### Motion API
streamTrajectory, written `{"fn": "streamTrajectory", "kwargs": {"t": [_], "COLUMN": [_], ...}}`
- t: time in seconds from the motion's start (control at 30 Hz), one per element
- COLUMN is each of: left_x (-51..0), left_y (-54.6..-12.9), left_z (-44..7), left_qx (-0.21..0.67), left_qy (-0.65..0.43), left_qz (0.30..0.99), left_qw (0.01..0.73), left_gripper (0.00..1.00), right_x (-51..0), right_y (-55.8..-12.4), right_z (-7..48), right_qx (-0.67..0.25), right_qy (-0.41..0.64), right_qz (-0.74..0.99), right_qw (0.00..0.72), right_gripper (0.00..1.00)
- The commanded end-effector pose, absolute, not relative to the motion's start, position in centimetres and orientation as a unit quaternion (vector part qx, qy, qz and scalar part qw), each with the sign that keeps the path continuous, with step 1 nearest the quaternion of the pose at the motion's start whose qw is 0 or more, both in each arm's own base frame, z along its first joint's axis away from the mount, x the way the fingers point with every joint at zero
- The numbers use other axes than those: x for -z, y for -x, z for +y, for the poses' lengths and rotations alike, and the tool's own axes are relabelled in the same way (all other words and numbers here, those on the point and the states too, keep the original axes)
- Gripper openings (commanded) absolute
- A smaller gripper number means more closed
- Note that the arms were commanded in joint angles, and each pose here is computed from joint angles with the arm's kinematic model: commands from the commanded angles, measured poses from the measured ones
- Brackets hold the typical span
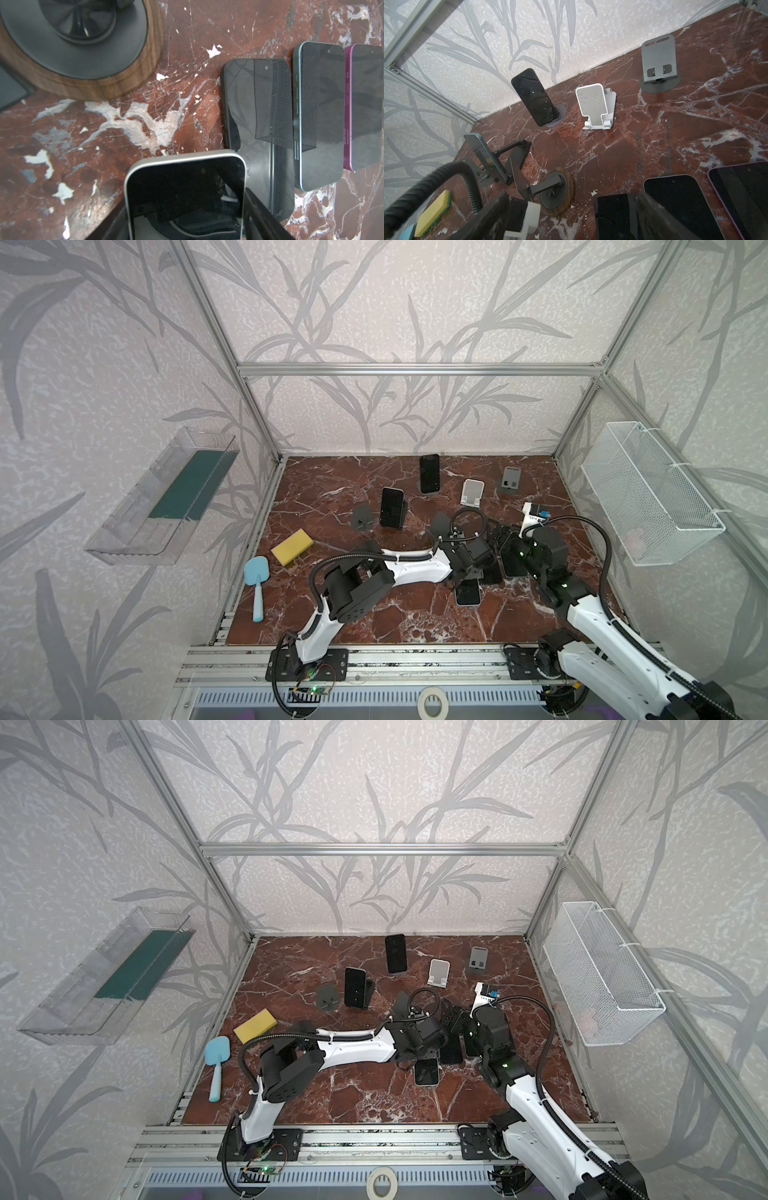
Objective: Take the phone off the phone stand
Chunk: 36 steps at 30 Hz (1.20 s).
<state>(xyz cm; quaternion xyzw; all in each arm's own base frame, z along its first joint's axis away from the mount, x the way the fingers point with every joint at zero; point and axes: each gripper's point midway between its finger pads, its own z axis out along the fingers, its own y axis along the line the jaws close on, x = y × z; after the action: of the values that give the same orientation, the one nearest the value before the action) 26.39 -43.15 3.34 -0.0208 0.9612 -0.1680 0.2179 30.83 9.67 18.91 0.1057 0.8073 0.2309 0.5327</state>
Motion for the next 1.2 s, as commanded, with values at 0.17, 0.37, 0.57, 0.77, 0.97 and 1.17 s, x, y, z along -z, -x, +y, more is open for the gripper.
{"fn": "streamTrajectory", "kwargs": {"t": [0.17, 0.37, 0.57, 0.77, 0.97, 1.17], "left_x": [-0.7, -0.1, 0.3, 0.2, 0.7, 1.4], "left_y": [-26.1, -26.0, -26.0, -26.0, -25.8, -24.6], "left_z": [-40.7, -40.5, -40.1, -40.0, -39.6, -37.9], "left_qx": [0.12, 0.121, 0.123, 0.126, 0.114, 0.084], "left_qy": [0.028, 0.042, 0.06, 0.067, 0.062, 0.043], "left_qz": [0.97, 0.972, 0.971, 0.969, 0.972, 0.98], "left_qw": [0.211, 0.199, 0.198, 0.199, 0.194, 0.175], "left_gripper": [0.63, 0.65, 0.67, 0.68, 0.68, 0.69], "right_x": [-19.3, -19.3, -19.3, -19.4, -19.6, -19.8], "right_y": [-30.7, -30.6, -30.7, -30.7, -30.6, -30.5], "right_z": [10.0, 10.1, 10.2, 10.2, 10.1, 10.0], "right_qx": [-0.243, -0.245, -0.248, -0.248, -0.247, -0.247], "right_qy": [-0.102, -0.1, -0.098, -0.096, -0.097, -0.098], "right_qz": [0.8, 0.8, 0.8, 0.799, 0.798, 0.796], "right_qw": [0.539, 0.538, 0.538, 0.539, 0.542, 0.544], "right_gripper": [0.93, 0.93, 0.93, 0.92, 0.93, 0.92]}}
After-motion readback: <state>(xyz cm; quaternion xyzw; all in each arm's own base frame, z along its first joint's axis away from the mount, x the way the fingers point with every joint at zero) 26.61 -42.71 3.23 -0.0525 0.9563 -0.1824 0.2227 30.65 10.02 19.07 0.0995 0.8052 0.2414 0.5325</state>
